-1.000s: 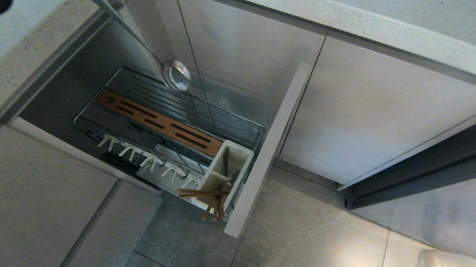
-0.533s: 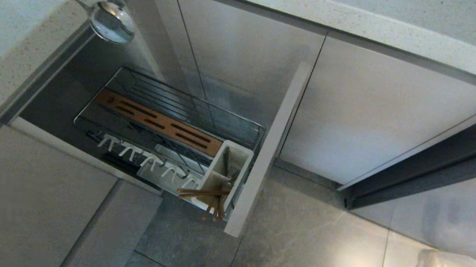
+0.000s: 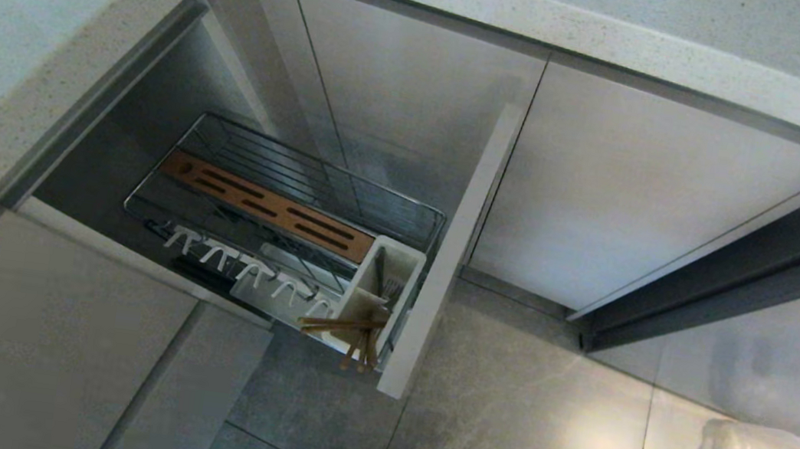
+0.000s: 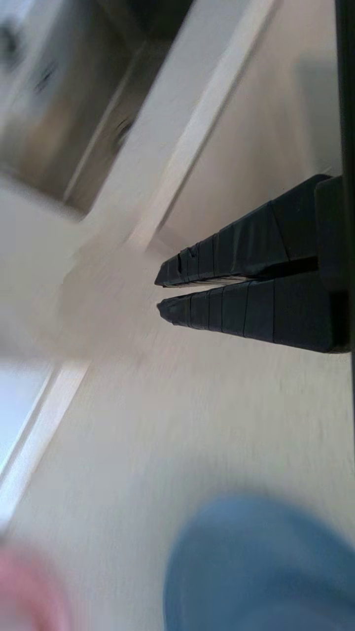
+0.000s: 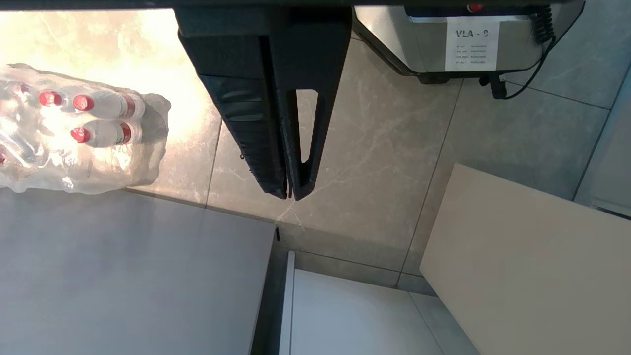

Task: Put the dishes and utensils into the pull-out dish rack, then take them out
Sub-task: Take the spoon out of the cupboard

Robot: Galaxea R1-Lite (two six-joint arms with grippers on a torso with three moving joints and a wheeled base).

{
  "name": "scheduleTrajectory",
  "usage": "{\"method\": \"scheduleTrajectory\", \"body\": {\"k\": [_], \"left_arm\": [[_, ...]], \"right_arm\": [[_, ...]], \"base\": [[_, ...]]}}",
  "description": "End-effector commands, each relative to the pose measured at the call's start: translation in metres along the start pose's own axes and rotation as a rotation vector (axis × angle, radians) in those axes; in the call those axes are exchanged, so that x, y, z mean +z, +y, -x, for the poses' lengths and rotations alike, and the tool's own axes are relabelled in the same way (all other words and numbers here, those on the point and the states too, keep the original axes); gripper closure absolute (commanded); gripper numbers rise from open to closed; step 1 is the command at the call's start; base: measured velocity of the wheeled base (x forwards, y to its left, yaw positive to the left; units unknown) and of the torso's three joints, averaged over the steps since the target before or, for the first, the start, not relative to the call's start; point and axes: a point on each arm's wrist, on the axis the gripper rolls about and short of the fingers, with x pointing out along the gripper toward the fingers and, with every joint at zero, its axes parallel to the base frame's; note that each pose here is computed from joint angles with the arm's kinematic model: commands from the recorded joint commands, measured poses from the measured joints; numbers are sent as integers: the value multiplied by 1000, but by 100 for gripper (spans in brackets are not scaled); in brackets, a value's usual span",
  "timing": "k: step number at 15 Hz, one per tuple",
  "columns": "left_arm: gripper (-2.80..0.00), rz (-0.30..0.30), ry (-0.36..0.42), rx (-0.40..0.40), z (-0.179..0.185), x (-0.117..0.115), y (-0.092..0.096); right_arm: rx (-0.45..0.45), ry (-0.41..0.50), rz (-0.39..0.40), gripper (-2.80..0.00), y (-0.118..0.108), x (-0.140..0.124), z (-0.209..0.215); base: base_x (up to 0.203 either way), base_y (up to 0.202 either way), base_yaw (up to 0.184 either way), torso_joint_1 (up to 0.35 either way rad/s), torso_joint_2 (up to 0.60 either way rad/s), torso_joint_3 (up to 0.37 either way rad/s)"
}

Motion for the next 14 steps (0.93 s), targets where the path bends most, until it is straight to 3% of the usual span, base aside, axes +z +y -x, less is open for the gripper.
{"method": "scheduleTrajectory", "body": {"k": [1, 7, 14], "left_arm": [[0, -1, -42, 64, 10, 5, 3], [0, -1, -191, 328, 13, 15, 8], [0, -33, -258, 595, 2, 9, 22]], "right_arm": [[0, 1, 0, 0, 0, 0, 0], [0, 1, 0, 0, 0, 0, 0], [0, 0, 0, 0, 0, 0, 0]], "base": [[0, 0, 0, 0, 0, 0], [0, 0, 0, 0, 0, 0], [0, 0, 0, 0, 0, 0]]}}
